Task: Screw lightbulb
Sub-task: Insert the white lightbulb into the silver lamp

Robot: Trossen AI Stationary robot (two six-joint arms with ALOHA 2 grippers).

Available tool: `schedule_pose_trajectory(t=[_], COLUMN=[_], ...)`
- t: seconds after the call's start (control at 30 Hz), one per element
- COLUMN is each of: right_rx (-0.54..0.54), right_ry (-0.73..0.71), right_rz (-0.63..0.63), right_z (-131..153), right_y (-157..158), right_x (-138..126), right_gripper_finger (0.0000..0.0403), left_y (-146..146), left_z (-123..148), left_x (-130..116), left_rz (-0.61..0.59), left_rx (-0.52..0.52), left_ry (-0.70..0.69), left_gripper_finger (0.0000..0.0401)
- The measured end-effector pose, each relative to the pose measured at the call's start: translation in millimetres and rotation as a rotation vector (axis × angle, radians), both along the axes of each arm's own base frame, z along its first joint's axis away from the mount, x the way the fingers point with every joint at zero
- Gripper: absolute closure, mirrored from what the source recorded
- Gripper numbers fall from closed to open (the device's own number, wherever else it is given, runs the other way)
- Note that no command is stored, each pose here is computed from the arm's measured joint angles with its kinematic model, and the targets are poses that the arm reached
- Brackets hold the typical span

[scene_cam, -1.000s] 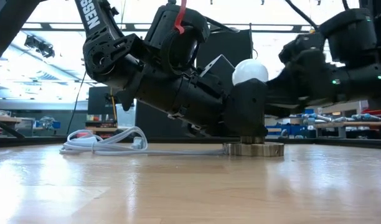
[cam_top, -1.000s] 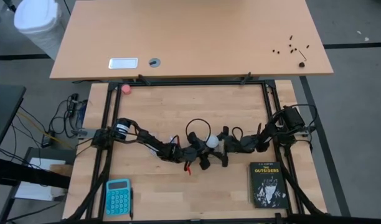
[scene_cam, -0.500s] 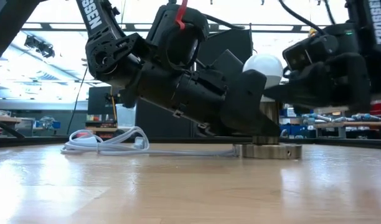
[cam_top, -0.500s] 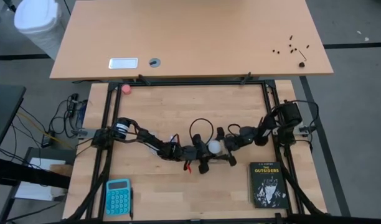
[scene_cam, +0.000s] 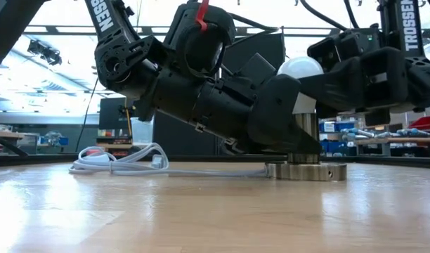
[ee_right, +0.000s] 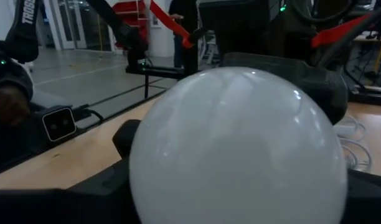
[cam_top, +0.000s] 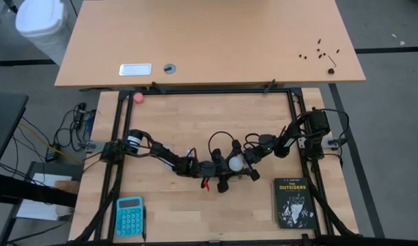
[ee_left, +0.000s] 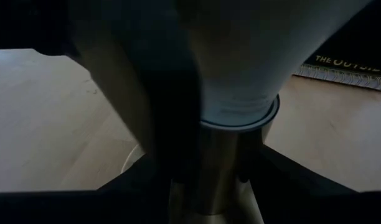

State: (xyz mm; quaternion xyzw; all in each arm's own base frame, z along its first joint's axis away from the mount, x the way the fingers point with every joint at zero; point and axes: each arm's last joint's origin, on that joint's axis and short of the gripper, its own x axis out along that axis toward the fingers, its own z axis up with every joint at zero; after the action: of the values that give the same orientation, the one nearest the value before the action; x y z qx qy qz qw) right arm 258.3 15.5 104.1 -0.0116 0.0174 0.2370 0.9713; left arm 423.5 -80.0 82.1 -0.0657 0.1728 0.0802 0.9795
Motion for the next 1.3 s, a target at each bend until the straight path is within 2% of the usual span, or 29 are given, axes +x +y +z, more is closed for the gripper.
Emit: schedule_pose_trajectory(t=[0.27,0.57,0.8,1.03,1.3], right_rx=[0.003,0.028,0.054,0.03,-0.001], right_ry=[0.037,0.06,0.082,0.097,0.111], right_rz=[-0.004,-0.035,-0.121,-0.323,-0.753], right_z=[-3.7,-4.6,-5.5,-7.6,-9.2], right_y=[-0.2,-0.5,5.8,24.1,43.8], right_x=[-0.4,-0.3,0.3,-0.5,-0.1], right_gripper_finger=[0.0197,0.0211,0.0217,0.0217,0.0217], left_y=[-0.1,0.0,1.1,1.6,7.1], left_z=[0.0,0.0,-0.1,-1.1,-1.4], left_x=[0.0,-0.1,-0.6,-2.0,-2.6], left_rz=[0.003,0.01,0.064,0.154,0.255], left_rx=[-0.005,-0.015,-0.01,0.031,0.064], left_ry=[-0.001,-0.003,-0.008,-0.008,-0.015], left_gripper_finger=[0.0217,0.0217,0.0217,0.0217,0.0217])
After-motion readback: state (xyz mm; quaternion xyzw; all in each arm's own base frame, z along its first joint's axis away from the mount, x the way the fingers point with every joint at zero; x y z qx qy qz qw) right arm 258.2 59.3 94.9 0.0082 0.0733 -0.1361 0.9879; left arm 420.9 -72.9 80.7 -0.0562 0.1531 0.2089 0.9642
